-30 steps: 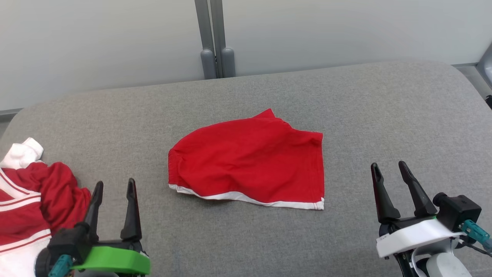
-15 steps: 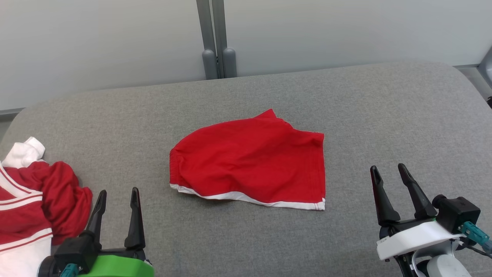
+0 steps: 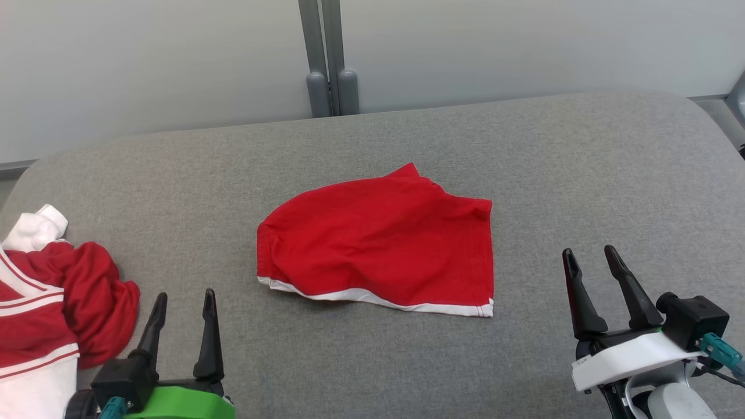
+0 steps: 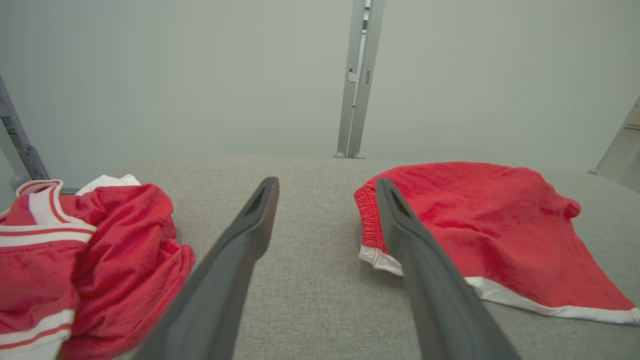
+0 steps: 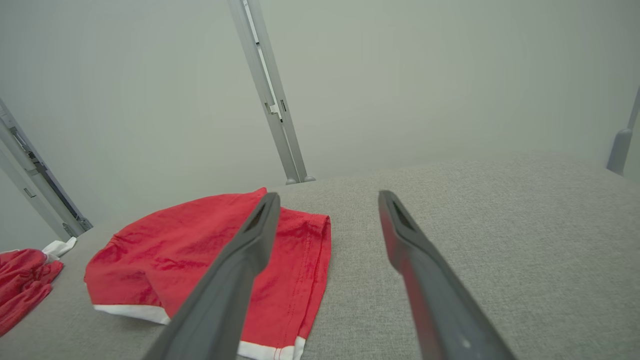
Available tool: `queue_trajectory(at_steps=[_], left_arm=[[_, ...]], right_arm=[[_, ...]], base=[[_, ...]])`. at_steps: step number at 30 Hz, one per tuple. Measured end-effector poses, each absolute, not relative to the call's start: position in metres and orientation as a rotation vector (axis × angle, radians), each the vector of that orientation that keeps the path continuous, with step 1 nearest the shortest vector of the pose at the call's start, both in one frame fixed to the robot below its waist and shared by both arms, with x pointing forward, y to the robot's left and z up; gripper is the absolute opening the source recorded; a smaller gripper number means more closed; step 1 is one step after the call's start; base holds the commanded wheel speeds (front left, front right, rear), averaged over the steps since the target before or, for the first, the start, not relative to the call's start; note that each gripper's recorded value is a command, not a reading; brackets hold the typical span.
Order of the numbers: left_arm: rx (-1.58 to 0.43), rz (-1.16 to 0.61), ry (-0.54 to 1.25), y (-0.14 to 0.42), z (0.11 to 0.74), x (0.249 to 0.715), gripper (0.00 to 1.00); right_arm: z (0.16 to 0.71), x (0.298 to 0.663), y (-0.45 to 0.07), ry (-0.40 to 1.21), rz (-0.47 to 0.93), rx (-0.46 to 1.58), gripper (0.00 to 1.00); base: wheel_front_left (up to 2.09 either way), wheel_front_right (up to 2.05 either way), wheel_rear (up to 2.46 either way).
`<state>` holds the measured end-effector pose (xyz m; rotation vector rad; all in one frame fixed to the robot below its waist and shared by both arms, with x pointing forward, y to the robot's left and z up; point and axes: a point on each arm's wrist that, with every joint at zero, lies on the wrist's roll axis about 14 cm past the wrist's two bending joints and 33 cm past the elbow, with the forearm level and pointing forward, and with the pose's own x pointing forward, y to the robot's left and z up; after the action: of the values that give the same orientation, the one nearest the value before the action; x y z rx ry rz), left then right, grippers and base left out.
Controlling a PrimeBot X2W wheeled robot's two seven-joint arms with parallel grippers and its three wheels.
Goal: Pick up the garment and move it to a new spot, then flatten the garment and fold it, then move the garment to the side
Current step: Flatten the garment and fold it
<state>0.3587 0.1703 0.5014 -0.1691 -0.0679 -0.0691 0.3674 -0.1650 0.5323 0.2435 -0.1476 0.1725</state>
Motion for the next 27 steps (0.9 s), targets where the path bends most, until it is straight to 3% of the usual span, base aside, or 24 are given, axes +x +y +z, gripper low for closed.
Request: queue_trajectory(at_steps=[4, 19, 27], left_arm=[[-0.176, -0.087, 0.051, 0.165, 0.474, 0.356, 1.0], [-0.147, -0.262, 0.33, 0.148, 0.438, 0.379, 1.0], [-0.127, -0.336, 0.38, 0.141, 0.427, 0.393, 1.0]], right_arm=[[0.52, 0.369, -0.161, -0.102, 0.193, 0.238, 1.0], [0.417, 0.385, -0.103, 0.405, 0.388, 0.248, 1.0], [0.392, 0.388, -0.086, 0.496, 0.434, 0.26, 1.0]], base=[[0.0, 0.0, 0.0], [0.0, 0.0, 0.0], [0.0, 0.0, 0.0]])
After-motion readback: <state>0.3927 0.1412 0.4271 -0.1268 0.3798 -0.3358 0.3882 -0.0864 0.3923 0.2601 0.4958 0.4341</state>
